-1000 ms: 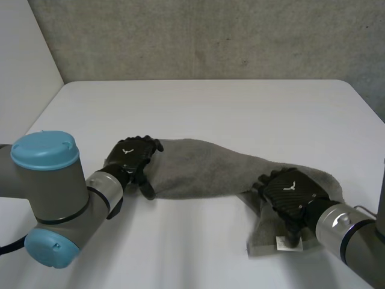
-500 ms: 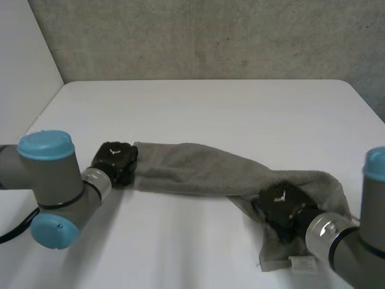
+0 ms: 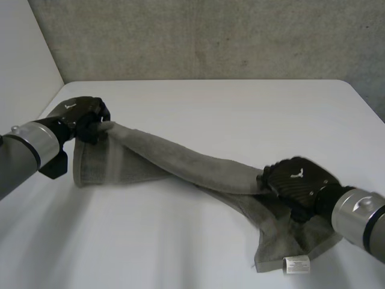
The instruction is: Fold the towel.
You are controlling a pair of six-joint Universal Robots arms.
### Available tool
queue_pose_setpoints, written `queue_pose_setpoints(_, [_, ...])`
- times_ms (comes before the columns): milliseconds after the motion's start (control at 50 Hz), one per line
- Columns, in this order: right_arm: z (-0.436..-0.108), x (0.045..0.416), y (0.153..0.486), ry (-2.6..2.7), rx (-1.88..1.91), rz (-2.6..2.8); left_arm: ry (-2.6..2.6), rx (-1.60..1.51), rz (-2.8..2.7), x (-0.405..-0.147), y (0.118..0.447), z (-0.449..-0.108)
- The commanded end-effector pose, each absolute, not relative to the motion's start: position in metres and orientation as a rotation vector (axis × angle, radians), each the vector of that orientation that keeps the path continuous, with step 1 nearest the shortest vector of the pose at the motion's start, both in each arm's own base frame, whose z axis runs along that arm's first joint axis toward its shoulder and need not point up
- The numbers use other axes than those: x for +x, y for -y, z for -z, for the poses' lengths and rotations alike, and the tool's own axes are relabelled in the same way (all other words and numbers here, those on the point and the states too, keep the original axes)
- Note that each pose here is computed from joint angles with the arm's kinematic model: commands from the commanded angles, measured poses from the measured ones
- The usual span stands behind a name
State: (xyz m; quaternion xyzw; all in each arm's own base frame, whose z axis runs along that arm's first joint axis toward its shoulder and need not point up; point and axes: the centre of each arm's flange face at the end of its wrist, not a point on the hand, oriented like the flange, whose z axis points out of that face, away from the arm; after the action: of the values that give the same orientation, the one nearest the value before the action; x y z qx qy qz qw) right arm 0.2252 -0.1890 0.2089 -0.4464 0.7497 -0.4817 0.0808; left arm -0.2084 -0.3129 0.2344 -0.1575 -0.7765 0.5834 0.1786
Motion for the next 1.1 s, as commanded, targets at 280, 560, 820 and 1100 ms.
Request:
queue_pose_setpoints(280, [-0.170,0.239,0.158,-2.226,-1.288,1.305,2.330,-0.253,-1.711,-0.192,0.421,-0.163])
queue_pose_setpoints(560, [-0.166,0.238,0.156,-2.222,-1.295,1.308,2.391,-0.174,-1.741,-0.164,0.393,-0.183])
queue_pose_setpoints(820, [-0.162,0.237,0.154,-2.225,-1.297,1.300,2.435,-0.552,-1.540,-0.167,0.297,-0.171])
queue_pose_setpoints(1100, [-0.159,0.236,0.152,-2.230,-1.302,1.287,2.499,-0.729,-1.497,-0.163,0.291,-0.132])
